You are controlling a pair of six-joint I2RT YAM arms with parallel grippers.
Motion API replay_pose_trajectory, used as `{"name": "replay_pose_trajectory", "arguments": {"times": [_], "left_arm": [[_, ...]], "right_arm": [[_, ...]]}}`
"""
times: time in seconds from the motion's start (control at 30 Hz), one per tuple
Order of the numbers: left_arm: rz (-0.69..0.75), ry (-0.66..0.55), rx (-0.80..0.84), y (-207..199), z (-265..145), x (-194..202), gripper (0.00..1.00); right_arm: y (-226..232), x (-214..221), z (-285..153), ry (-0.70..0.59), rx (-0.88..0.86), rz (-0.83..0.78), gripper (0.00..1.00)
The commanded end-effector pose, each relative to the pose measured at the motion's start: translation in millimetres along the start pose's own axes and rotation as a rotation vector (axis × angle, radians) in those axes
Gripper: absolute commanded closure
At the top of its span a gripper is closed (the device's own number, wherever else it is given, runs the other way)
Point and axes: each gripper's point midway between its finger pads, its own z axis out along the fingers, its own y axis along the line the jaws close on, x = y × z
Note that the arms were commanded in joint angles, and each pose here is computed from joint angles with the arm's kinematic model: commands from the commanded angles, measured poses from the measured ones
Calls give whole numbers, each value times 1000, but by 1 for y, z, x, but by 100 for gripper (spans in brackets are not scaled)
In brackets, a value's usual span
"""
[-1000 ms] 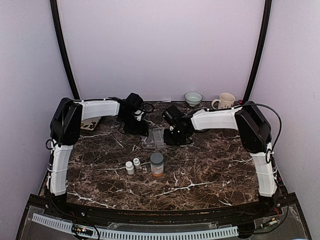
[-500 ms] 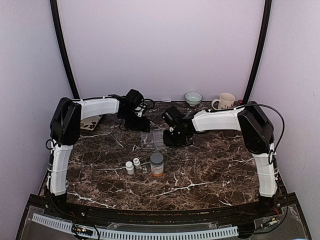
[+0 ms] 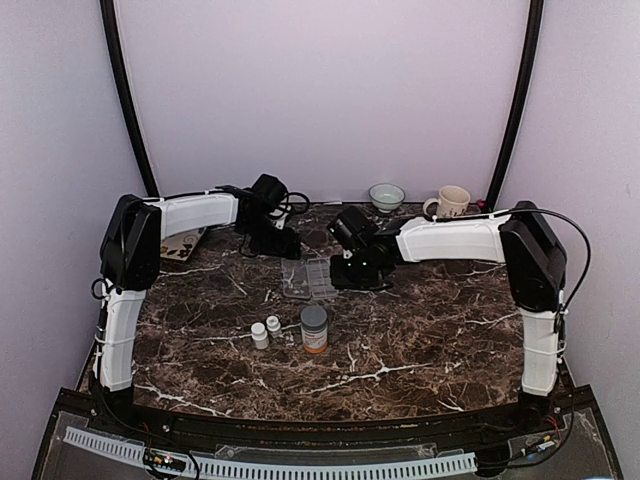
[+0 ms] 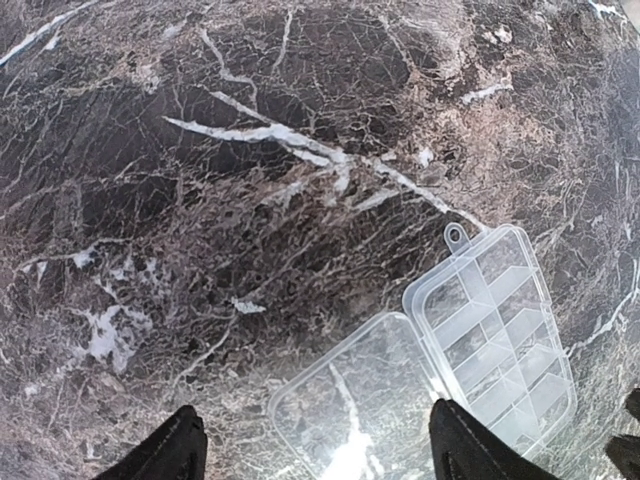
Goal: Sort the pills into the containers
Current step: Pick up the pill bottle from the center of the board.
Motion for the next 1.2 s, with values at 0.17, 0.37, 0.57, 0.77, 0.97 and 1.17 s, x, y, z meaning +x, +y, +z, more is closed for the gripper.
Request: {"name": "replay_pose_trajectory", "arguments": {"times": [0.17, 0.37, 0.57, 0.77, 0.97, 1.17], "left_arm": [[-39, -206, 50, -9, -81, -33, 11], [-73, -421, 170, -20, -146, -22, 1], [-166, -634, 392, -28, -208, 3, 1], [-173, -649, 513, -25, -221, 25, 3], [-148, -617, 445, -16, -218, 42, 5], [-143, -617, 396, -11, -225, 44, 6]], "right_arm": [[11, -32, -80, -207, 1, -218, 54], [25, -32, -121, -279, -32, -386, 36], [46, -27, -162, -318, -157, -430, 31], [70, 4, -161, -196, -145, -554, 29], [84, 26, -154, -16, -119, -568, 28], [97, 34, -169, 122, -106, -526, 29]]}}
